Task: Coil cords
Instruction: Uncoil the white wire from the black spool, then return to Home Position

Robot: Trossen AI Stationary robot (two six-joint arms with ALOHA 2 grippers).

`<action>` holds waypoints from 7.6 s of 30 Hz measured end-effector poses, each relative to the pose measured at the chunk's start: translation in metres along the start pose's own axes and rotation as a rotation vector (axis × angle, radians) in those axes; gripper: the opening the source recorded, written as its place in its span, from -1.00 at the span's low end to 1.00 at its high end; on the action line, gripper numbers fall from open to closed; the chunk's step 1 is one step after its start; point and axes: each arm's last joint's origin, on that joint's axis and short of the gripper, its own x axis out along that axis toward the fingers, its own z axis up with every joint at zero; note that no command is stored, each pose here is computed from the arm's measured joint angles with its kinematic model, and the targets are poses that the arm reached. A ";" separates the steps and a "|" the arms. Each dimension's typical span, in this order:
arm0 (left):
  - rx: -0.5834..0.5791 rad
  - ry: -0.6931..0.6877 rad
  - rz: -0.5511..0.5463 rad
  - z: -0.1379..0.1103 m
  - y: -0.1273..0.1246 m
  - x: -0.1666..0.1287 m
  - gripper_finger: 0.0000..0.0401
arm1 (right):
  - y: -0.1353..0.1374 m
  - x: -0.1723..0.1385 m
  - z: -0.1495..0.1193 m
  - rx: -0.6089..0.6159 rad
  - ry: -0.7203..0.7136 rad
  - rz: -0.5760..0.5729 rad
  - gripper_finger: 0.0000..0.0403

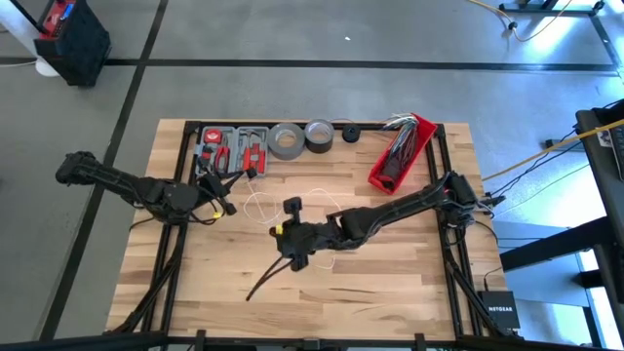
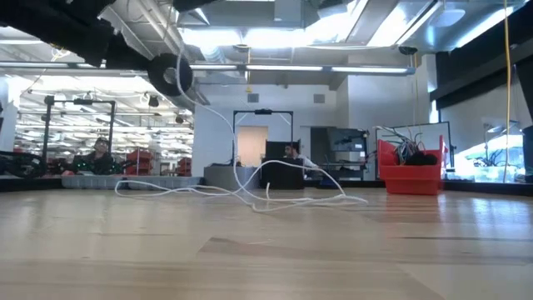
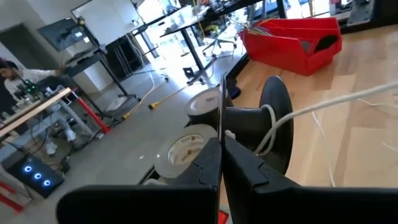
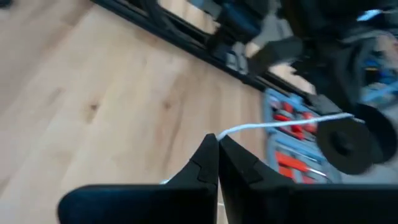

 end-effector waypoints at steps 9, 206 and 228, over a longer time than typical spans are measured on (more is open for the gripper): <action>-0.129 -0.044 -0.086 0.005 0.000 0.001 -1.00 | -0.003 0.005 0.003 0.027 -0.084 0.119 -0.97; -0.047 -0.096 -0.435 0.007 0.006 -0.003 -0.35 | -0.051 -0.183 -0.303 0.589 -0.662 -0.071 -0.84; -0.053 -0.095 -0.436 0.007 0.006 -0.003 -0.35 | -0.043 -0.216 -0.316 0.621 -0.659 -0.134 -0.84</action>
